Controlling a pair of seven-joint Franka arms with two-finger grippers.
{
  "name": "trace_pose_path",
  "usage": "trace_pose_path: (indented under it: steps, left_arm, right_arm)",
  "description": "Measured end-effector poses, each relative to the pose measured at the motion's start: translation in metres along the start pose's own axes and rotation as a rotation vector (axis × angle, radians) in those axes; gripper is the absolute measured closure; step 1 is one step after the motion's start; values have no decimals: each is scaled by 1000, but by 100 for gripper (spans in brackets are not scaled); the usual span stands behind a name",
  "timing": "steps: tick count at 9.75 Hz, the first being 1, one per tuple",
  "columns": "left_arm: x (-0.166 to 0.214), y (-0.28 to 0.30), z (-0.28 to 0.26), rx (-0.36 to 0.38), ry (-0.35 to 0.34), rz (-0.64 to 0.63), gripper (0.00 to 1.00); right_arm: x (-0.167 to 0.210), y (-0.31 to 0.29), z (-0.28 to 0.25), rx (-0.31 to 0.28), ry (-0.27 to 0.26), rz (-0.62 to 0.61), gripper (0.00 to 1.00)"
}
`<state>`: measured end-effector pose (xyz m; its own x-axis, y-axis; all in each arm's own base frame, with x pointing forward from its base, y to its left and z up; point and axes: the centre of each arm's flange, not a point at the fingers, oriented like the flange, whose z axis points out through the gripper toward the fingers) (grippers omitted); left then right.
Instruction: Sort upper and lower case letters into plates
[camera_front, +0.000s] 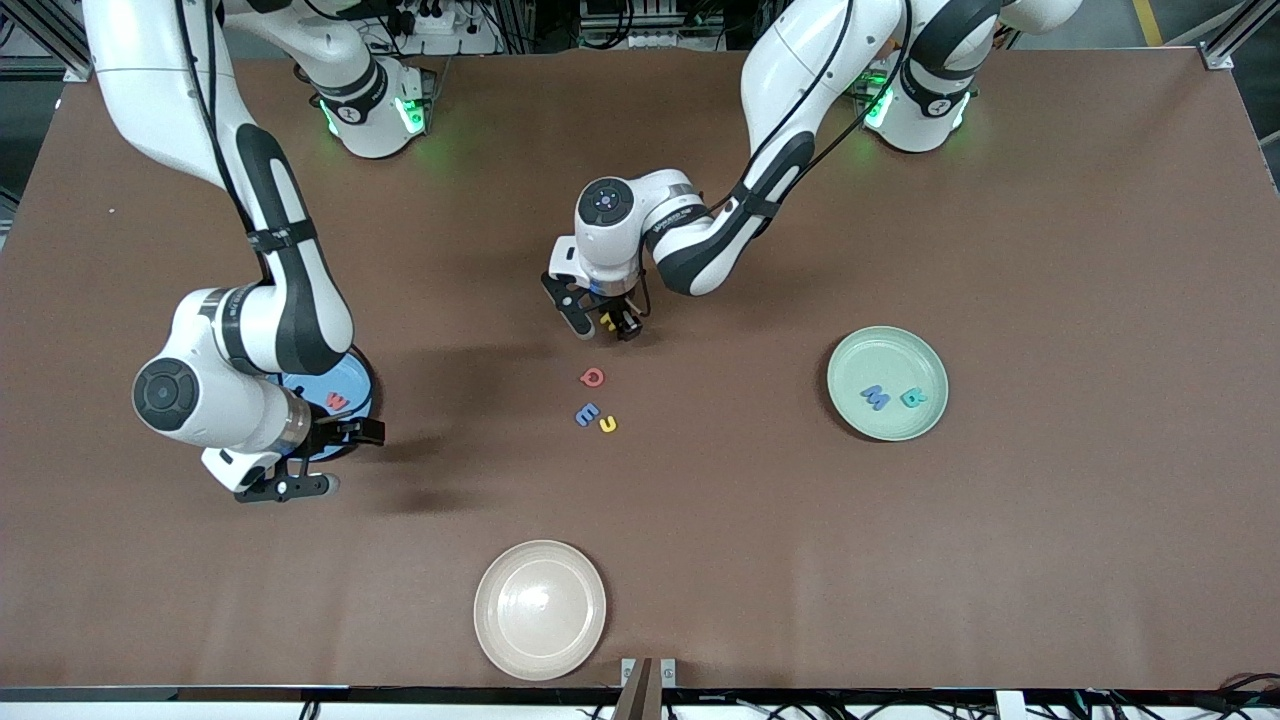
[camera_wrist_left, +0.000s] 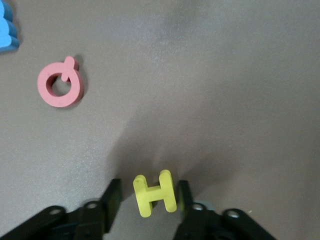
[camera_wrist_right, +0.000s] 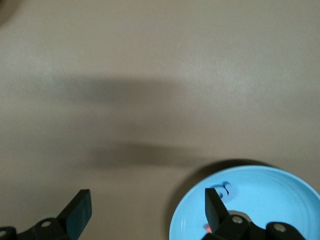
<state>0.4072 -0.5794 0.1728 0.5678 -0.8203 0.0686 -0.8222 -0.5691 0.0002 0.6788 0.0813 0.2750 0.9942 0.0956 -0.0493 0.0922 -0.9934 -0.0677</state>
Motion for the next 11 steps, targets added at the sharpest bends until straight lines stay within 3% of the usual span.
trace_pose_path:
  steps: [1, 4, 9, 11]
  left_arm:
    - [0, 0, -1, 0, 1, -1, 63]
    - [0, -3, -2, 6, -20, -10, 67]
    - [-28, -119, -63, 10, -260, -74, 67]
    - [-56, -174, -94, 6, -381, -74, 67]
  right_arm:
    - [5, -5, 4, -2, 2, -7, 0]
    - [15, -34, 5, -6, 19, -53, 0]
    - [27, -106, 14, -8, 42, -58, 0]
    - [19, -177, 40, -15, 24, -11, 0]
